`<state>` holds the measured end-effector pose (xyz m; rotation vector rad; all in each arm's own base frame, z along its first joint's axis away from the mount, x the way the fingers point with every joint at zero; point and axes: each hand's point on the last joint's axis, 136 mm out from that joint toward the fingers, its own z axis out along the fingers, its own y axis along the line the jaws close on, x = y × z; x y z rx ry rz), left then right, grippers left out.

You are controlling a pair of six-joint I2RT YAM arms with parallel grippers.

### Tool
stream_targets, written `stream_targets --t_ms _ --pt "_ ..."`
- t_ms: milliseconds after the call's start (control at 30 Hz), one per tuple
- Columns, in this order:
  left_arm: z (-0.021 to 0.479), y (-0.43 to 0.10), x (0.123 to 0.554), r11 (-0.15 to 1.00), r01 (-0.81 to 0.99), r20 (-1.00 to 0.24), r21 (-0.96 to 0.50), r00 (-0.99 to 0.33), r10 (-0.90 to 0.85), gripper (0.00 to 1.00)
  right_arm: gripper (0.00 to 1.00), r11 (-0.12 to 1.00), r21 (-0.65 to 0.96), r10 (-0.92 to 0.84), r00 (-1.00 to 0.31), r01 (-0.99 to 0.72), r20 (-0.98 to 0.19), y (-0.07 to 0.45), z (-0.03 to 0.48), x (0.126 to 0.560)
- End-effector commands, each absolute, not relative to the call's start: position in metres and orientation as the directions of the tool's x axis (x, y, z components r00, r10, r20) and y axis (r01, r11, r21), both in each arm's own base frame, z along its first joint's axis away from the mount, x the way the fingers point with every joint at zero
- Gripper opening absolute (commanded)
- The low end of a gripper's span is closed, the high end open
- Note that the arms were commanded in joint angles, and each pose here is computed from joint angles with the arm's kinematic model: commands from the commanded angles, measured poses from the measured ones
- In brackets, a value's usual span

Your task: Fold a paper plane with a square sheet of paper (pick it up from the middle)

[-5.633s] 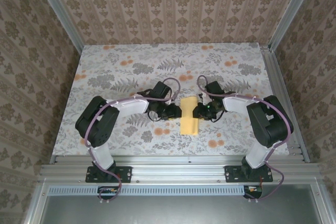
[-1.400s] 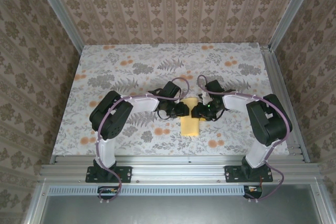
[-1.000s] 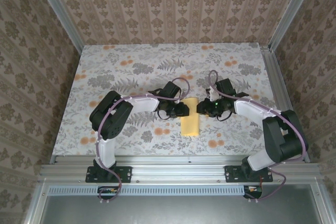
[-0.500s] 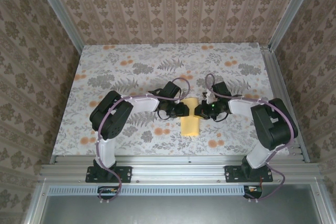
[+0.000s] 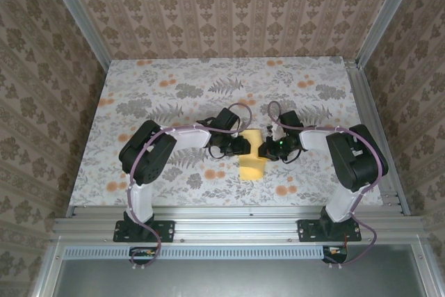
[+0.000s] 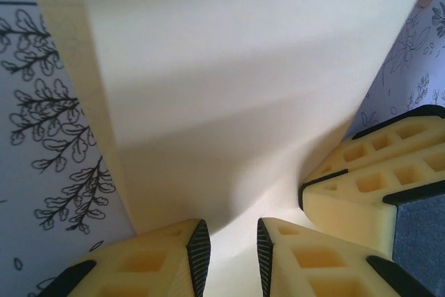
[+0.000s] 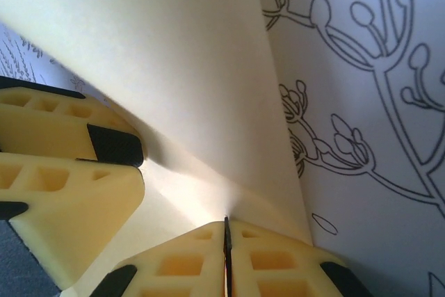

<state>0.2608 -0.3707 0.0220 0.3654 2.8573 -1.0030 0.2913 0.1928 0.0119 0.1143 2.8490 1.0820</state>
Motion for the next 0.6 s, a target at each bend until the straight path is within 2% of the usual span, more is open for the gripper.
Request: stream_targets --t_ms 0,267,567 --pt "-0.042 -0.327 0.23 0.875 0.201 -0.001 -0.44 -0.975 0.224 0.3 0.12 0.79 0.611 0.09 -0.995 0.051 -0.034 0.181 0.0 0.285" --pt "-0.043 -0.327 0.23 0.876 0.203 0.001 -0.437 -0.974 0.226 0.3 0.11 0.725 0.688 0.149 -0.982 0.027 -0.118 0.197 0.046 0.308" --pt "-0.041 -0.328 0.232 0.876 0.208 -0.005 -0.435 -0.974 0.228 0.3 0.1 0.737 0.674 0.153 -0.983 0.044 -0.104 0.205 0.028 0.323"
